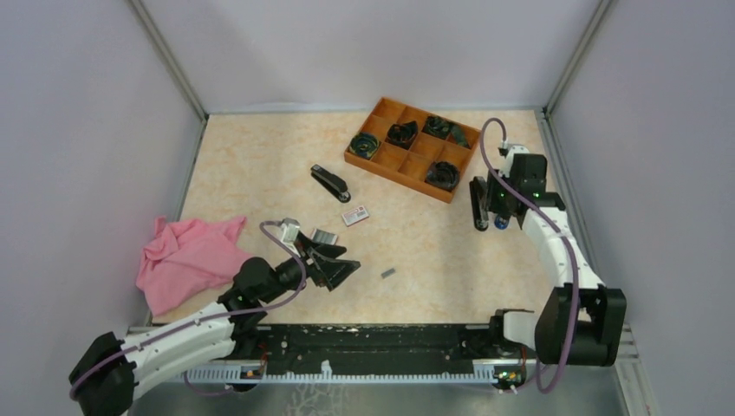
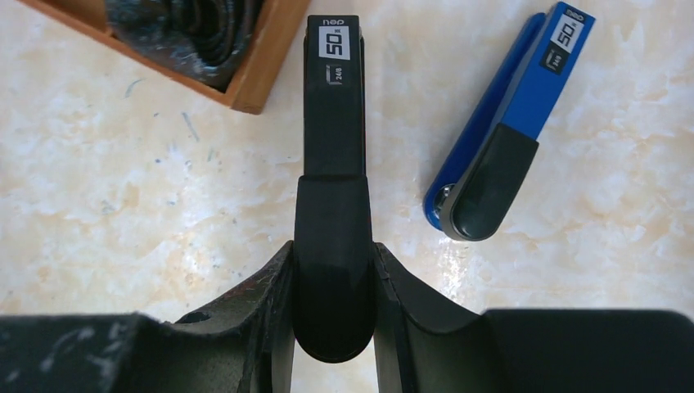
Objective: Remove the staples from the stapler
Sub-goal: Pick up the stapler from the center of the board.
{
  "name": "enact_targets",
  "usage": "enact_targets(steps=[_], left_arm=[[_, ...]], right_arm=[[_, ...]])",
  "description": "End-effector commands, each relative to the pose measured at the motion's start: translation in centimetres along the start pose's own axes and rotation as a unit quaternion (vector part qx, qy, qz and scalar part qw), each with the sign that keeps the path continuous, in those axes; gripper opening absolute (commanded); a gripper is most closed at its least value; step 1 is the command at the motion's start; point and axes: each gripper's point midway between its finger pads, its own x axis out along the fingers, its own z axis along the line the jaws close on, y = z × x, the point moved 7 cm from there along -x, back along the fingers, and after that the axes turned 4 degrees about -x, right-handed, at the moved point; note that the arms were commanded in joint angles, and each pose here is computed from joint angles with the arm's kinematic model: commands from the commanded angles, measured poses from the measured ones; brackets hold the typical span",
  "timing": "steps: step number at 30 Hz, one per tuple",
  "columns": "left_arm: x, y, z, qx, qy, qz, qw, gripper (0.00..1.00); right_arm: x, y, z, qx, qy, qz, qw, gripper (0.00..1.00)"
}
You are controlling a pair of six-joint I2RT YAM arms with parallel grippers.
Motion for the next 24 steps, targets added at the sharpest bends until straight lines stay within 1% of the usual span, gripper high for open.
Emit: enact_targets(steps=[1, 4, 7, 11, 14, 19, 24], left_arm=[[0.2, -0.3, -0.8, 0.000, 0.038, -0.011, 0.999, 0.99], [0.6, -0.2, -1.0, 0.000, 0.053, -0.009, 0.999, 0.99], [1.1, -0.1, -1.1, 0.003, 0.070, -0.007, 0.998, 0.99], [2.1, -0.5, -1.7, 0.008, 0.098, -0.018, 0.995, 0.99], [3.4, -0.8, -2.1, 0.010, 0.112, -0.023, 0.993, 0.99], [6.2, -2.2, -3.0, -0.001, 0.141, -0.055, 0.988, 0.99], [9.4, -3.4, -2.8, -0.025, 0.134, -0.093, 0.986, 0.99]], right_arm=[[-2.8, -2.3, 1.1, -0.031, -0.070, -0.086, 0.993, 0.00], [-4.2, -2.3, 2.2, -0.052, -0.130, -0.112, 0.984, 0.00], [-6.0, -2.5, 3.6, -0.080, -0.198, -0.145, 0.966, 0.00], [-7.5, -3.1, 5.3, -0.092, -0.276, -0.169, 0.942, 0.00], [-8.2, -3.8, 6.6, -0.084, -0.348, -0.168, 0.919, 0.00], [-9.0, -5.5, 8.3, -0.042, -0.452, -0.159, 0.877, 0.00], [-9.4, -6.9, 9.7, -0.014, -0.517, -0.166, 0.840, 0.00]])
